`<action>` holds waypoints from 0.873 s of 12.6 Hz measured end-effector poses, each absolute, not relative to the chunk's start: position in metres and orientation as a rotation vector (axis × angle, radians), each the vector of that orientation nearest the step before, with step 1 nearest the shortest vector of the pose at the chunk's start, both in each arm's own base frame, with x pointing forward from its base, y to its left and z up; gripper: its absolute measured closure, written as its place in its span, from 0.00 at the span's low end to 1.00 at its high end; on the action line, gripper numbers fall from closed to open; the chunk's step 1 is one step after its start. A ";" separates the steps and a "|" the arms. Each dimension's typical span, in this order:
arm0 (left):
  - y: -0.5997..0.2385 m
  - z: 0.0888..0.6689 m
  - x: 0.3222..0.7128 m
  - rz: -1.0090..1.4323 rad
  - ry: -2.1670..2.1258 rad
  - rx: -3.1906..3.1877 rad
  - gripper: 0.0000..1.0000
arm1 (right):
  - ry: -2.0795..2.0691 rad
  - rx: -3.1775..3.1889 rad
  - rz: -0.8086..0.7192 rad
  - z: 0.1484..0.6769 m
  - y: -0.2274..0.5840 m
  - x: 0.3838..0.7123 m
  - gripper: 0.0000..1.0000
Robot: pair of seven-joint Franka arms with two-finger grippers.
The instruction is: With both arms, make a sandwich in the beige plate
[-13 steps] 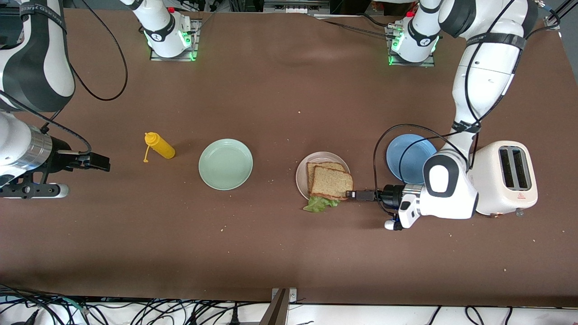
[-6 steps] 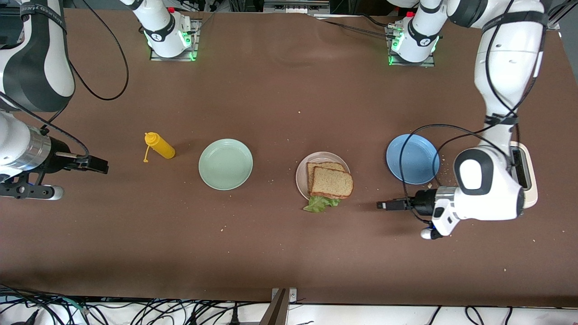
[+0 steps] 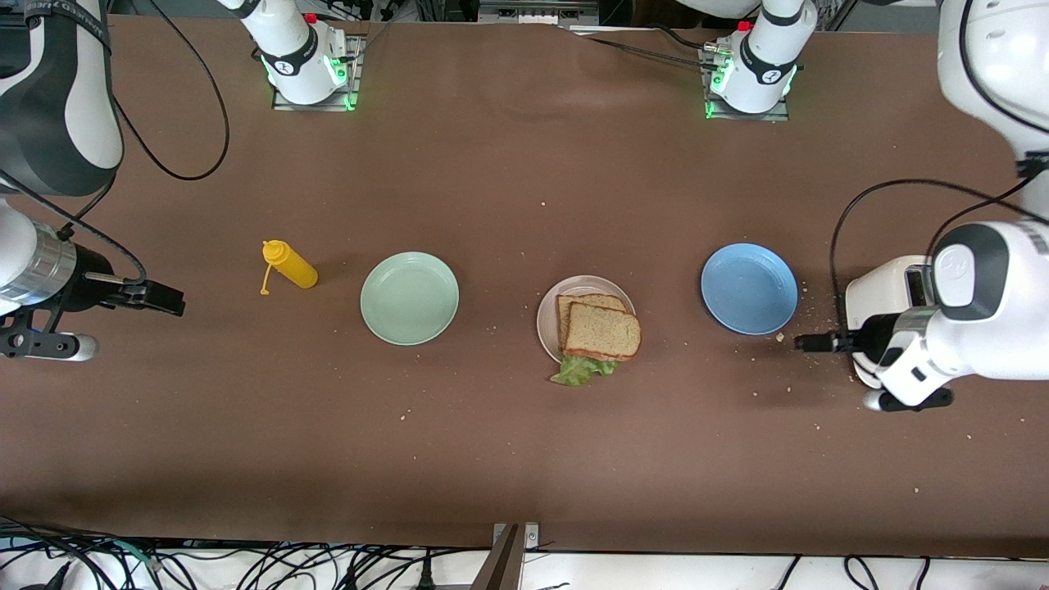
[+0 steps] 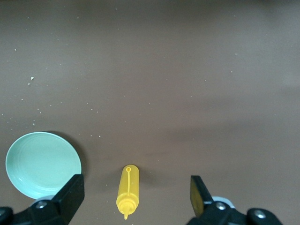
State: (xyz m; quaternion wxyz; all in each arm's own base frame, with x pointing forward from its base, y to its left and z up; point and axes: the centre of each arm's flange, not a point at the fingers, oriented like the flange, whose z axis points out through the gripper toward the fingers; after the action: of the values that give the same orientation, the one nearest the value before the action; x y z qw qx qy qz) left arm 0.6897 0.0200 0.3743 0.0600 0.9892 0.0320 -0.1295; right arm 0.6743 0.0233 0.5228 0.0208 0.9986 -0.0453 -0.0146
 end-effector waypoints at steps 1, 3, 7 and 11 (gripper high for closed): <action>0.022 0.392 0.682 -0.425 0.076 3.045 0.00 | -0.139 3.097 -0.040 0.525 0.024 0.674 0.00; 0.023 0.419 0.670 -0.470 0.064 3.091 0.00 | -0.138 3.098 -0.030 0.528 0.025 0.673 0.00; 0.020 0.441 0.656 -0.549 0.083 3.165 0.00 | -0.136 3.101 0.006 0.532 0.027 0.675 0.00; 0.017 0.466 0.647 -0.523 0.159 3.179 0.00 | -0.134 3.103 0.024 0.533 0.028 0.676 0.00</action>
State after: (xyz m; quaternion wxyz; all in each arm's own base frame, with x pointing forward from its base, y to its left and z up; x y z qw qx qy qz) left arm 0.6471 0.0174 0.4661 -0.0418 0.9847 0.0491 -0.1619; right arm 0.6758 0.0284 0.5328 0.0180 0.9989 -0.0431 0.0078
